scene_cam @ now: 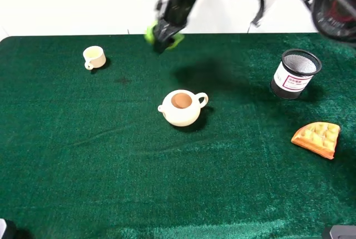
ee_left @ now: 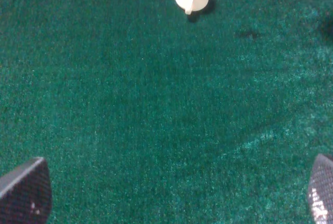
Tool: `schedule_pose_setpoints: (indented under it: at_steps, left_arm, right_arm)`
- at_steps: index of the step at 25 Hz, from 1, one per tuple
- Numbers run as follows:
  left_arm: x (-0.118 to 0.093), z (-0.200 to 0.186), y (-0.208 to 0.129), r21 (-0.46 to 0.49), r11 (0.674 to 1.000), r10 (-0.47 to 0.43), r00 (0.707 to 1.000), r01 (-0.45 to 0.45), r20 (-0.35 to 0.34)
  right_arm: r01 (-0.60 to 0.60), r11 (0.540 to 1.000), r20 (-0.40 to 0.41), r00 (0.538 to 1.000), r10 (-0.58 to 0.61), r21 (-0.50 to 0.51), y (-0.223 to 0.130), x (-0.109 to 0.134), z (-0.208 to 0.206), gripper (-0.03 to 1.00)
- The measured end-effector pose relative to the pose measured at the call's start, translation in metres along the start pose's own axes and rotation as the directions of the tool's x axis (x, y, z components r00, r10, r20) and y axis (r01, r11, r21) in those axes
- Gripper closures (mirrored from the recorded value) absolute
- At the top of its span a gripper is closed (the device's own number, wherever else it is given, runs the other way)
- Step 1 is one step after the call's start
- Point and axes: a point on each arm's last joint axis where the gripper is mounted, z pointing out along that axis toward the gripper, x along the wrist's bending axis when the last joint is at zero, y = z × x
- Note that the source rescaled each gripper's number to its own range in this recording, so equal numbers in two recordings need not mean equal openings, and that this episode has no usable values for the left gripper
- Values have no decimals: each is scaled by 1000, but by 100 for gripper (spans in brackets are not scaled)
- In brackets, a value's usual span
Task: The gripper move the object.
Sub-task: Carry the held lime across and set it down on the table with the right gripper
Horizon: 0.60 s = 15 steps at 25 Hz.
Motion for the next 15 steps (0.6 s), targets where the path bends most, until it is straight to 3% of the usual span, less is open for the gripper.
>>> schedule_pose_setpoints:
  at_steps: [7,15]
  left_arm:
    - [0,0,0,0,1000,0,1000,0,0]
    - [0,0,0,0,1000,0,1000,0,0]
  right_arm:
    - [-172,979,104,982,161,108,-61,-70,-16,97]
    - [-260,951,107,964,244,170,-93,-91,-2,97]
